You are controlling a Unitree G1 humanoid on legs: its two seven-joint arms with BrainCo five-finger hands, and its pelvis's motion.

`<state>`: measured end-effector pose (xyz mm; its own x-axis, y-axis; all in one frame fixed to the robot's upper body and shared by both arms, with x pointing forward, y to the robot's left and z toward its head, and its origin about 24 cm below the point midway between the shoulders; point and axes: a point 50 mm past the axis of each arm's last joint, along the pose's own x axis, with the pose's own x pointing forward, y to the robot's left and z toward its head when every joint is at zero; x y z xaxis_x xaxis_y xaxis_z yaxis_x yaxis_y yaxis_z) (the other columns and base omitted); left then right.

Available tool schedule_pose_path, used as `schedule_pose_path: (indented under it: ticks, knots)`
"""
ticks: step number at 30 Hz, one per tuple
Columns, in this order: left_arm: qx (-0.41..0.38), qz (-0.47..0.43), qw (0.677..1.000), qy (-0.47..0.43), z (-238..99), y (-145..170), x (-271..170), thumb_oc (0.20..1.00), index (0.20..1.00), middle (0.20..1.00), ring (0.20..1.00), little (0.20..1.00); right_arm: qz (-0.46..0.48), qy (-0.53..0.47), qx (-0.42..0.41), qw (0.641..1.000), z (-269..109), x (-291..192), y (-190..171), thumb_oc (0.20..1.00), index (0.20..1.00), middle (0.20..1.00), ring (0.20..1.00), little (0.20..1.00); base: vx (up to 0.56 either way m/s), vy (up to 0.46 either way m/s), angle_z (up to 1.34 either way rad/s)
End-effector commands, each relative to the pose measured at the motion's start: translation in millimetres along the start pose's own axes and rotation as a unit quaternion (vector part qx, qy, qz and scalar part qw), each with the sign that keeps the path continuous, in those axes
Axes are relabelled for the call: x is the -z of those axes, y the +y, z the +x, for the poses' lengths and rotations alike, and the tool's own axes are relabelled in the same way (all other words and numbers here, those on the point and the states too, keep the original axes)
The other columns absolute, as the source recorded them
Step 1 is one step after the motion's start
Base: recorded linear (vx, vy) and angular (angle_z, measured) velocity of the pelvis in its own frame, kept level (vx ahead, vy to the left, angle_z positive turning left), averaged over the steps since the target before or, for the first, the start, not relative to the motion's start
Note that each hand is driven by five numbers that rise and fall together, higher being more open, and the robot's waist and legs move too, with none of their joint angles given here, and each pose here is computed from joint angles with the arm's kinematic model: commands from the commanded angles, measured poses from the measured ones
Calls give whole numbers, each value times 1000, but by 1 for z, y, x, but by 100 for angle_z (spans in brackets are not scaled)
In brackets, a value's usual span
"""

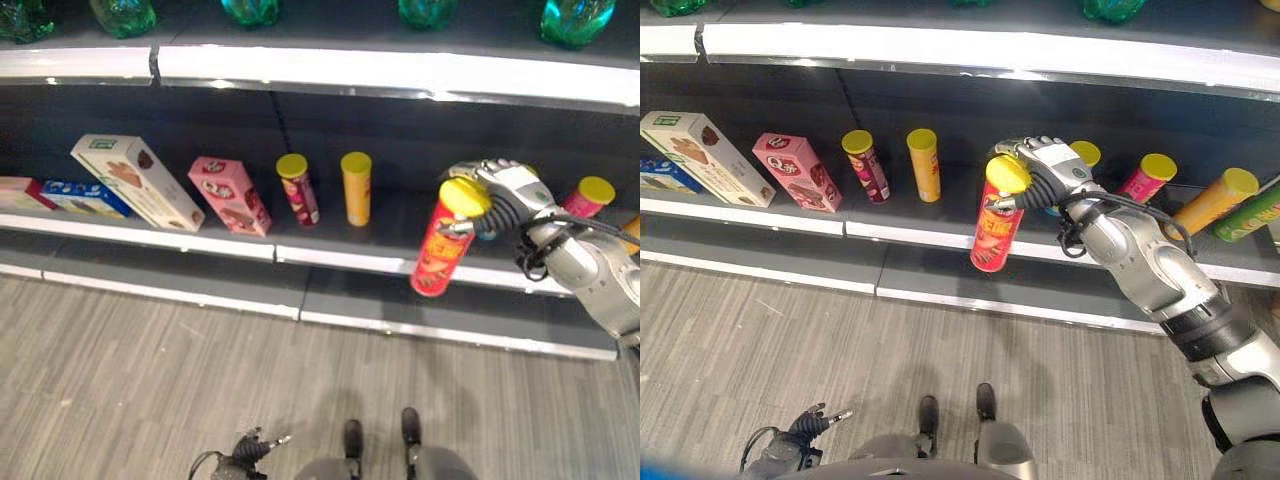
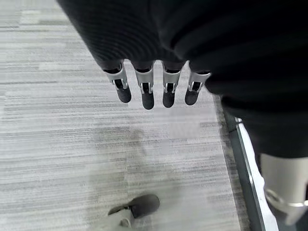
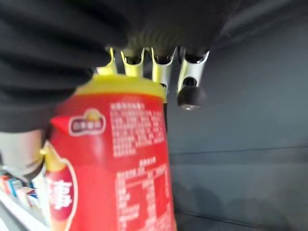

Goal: Put the goods on the table back onto the shelves and tidy them up.

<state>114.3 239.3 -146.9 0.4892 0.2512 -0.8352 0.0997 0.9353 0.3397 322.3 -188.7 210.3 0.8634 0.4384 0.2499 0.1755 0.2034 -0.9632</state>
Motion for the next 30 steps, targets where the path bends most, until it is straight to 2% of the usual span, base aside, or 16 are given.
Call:
schedule_pose_path:
  ticks: [1,6,10,16,30]
  knots:
    - [-12,10,1000,-6,3,2,-6,1000,1000,1000,1000,1000,-44,-1,97,994,16,-2,-27,200,200,200,200,200,12,-76,21]
    - [-9,1,1000,-4,1,-4,-2,1000,1000,1000,1000,1000,-69,73,156,983,26,26,-39,200,200,200,200,200,-12,-64,29]
    - [-8,-6,1000,-14,0,-6,-3,1000,1000,1000,1000,1000,-106,143,210,961,35,54,-63,200,200,200,200,200,-9,-34,20]
    - [-8,-8,999,-32,1,-10,-14,1000,1000,1000,1000,1000,-140,174,251,942,35,67,-85,200,200,200,200,200,3,-18,14]
    - [-19,-4,997,-76,5,-7,-38,1000,1000,1000,1000,1000,-212,217,259,917,36,84,-101,200,200,200,200,200,2,-3,4]
